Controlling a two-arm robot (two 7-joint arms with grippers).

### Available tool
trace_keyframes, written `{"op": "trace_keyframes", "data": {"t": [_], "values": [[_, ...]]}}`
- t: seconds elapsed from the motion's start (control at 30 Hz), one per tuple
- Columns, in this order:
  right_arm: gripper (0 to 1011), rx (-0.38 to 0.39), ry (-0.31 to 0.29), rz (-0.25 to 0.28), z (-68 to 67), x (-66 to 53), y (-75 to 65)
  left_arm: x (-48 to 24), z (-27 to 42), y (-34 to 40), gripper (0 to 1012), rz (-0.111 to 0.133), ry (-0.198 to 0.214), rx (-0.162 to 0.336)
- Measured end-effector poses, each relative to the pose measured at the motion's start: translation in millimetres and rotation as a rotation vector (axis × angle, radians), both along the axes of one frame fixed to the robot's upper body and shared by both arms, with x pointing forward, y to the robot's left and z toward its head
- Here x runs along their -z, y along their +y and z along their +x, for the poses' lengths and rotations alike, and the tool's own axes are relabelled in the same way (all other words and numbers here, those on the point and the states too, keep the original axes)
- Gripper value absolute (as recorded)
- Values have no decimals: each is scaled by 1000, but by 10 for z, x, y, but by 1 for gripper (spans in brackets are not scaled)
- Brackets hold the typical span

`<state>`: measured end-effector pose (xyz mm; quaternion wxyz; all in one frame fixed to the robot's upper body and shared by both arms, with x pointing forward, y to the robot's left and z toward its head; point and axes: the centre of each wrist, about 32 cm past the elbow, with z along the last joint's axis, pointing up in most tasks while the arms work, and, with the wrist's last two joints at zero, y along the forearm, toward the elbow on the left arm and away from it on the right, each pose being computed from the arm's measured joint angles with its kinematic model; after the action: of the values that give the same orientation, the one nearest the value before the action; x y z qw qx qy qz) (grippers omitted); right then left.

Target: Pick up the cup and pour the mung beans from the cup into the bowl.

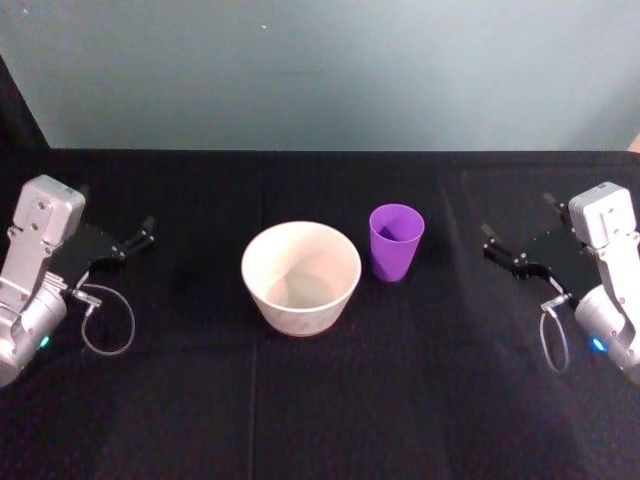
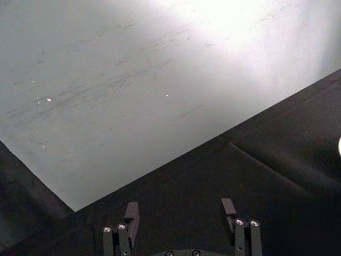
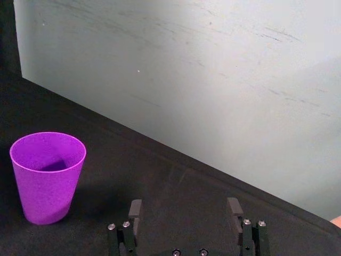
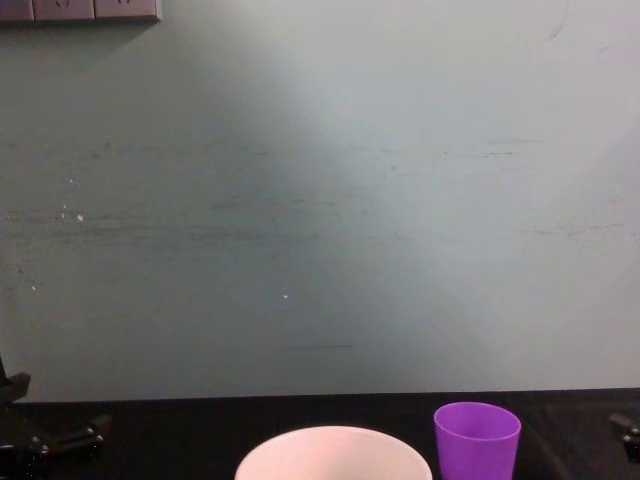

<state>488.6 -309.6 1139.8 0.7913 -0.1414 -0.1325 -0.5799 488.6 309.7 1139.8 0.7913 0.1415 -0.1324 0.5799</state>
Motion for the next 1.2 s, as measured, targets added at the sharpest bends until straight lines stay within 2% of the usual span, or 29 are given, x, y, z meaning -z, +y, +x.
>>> {"op": "trace_keyframes", "data": {"t": [0.6, 0.93, 1.2], "values": [[1002, -5, 6, 4, -26, 19, 8, 0, 0, 0, 1000, 0, 0, 0], [1002, -86, 45, 33, -108, 87, 152, 0, 0, 0, 1000, 0, 0, 0], [1002, -167, 87, 90, -60, 148, 300, 0, 0, 0, 1000, 0, 0, 0]]}}
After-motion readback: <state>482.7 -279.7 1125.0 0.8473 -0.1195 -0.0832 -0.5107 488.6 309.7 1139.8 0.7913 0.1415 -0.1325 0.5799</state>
